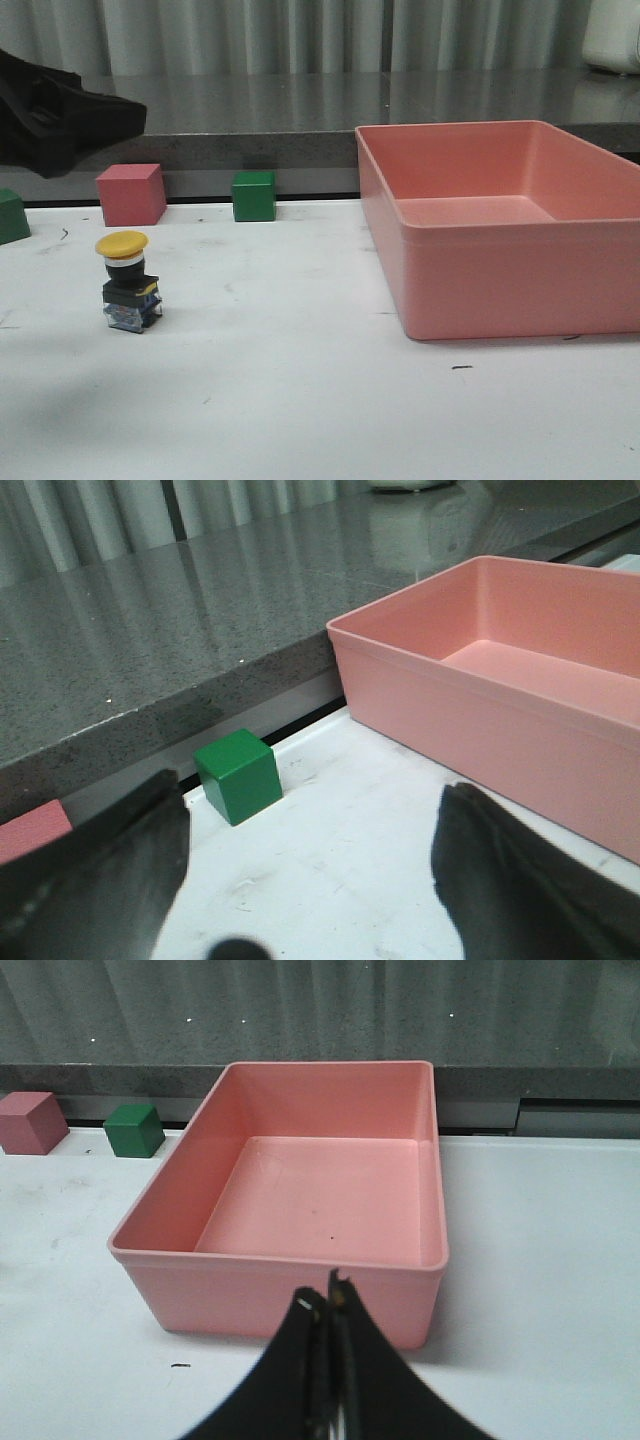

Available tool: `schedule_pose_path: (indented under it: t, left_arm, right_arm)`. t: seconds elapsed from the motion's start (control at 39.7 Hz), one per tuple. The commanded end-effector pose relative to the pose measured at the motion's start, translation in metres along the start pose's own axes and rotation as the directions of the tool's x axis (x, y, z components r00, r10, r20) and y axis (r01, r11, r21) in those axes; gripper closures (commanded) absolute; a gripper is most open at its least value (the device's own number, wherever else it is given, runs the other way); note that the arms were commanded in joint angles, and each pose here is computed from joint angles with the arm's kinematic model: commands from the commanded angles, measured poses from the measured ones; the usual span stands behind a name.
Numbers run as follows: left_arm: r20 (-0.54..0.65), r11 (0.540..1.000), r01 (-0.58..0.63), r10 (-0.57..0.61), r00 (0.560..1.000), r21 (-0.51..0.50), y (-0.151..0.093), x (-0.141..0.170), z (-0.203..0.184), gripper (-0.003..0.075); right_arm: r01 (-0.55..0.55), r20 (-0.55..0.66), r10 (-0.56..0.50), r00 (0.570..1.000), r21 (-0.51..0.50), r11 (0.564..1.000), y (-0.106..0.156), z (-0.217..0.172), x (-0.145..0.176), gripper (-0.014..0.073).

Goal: Place and stand button with both arms

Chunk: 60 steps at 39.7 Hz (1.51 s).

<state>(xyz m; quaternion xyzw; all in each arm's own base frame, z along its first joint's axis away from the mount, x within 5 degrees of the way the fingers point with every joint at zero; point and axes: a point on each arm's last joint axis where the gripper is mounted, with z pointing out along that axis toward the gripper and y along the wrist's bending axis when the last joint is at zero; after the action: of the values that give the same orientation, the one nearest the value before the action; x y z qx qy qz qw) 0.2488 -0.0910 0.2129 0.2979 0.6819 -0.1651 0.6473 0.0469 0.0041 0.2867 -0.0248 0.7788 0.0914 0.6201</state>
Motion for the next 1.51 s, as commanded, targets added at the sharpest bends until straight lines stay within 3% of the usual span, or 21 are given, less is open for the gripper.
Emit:
schedule_pose_path:
  t: [0.0,0.13,0.28,0.4,0.55,0.81,0.93,1.08,1.49]
  left_arm:
    - [0.087,1.000,0.007,-0.008,0.996,0.010,-0.001,-0.030,-0.012,0.0361]
    - [0.092,1.000,0.021,-0.022,0.996,0.017,-0.006,-0.049,-0.028,0.0526]
    - [0.093,0.999,-0.042,0.044,0.995,-0.021,-0.010,-0.070,-0.051,0.0741]
    - [0.078,0.995,-0.048,0.055,0.995,-0.084,-0.012,-0.083,-0.071,0.0741]
    - [0.082,0.970,0.111,-0.095,0.992,-0.218,-0.010,-0.096,-0.101,0.0741]
    - [0.083,0.922,0.108,-0.083,0.993,-0.371,-0.018,-0.107,-0.148,0.0741]
    - [0.052,0.902,0.174,-0.167,0.985,-0.394,-0.023,-0.103,-0.162,0.0741]
    - [-0.019,0.900,0.171,-0.195,0.981,-0.402,-0.029,-0.096,-0.176,0.0741]
    - [-0.009,0.946,0.180,-0.189,0.982,-0.269,-0.041,-0.097,-0.188,0.0741]
  right_arm:
    - [0.022,0.101,-0.020,0.995,-0.011,1.000,0.002,-0.003,-0.016,0.0665]
    - [0.022,0.101,-0.020,0.995,-0.011,1.000,0.002,-0.003,-0.016,0.0665]
    - [0.022,0.101,-0.020,0.995,-0.011,1.000,0.002,-0.003,-0.016,0.0665]
    - [0.022,0.101,-0.020,0.995,-0.011,1.000,0.002,-0.003,-0.016,0.0665]
    - [0.022,0.101,-0.020,0.995,-0.011,1.000,0.002,-0.003,-0.016,0.0665]
    - [0.022,0.101,-0.020,0.995,-0.011,1.000,0.002,-0.003,-0.016,0.0665]
    - [0.022,0.101,-0.020,0.995,-0.011,1.000,0.002,-0.003,-0.016,0.0665]
    - [0.022,0.101,-0.020,0.995,-0.011,1.000,0.002,-0.003,-0.016,0.0665]
    - [0.022,0.101,-0.020,0.995,-0.011,1.000,0.002,-0.003,-0.016,0.0665]
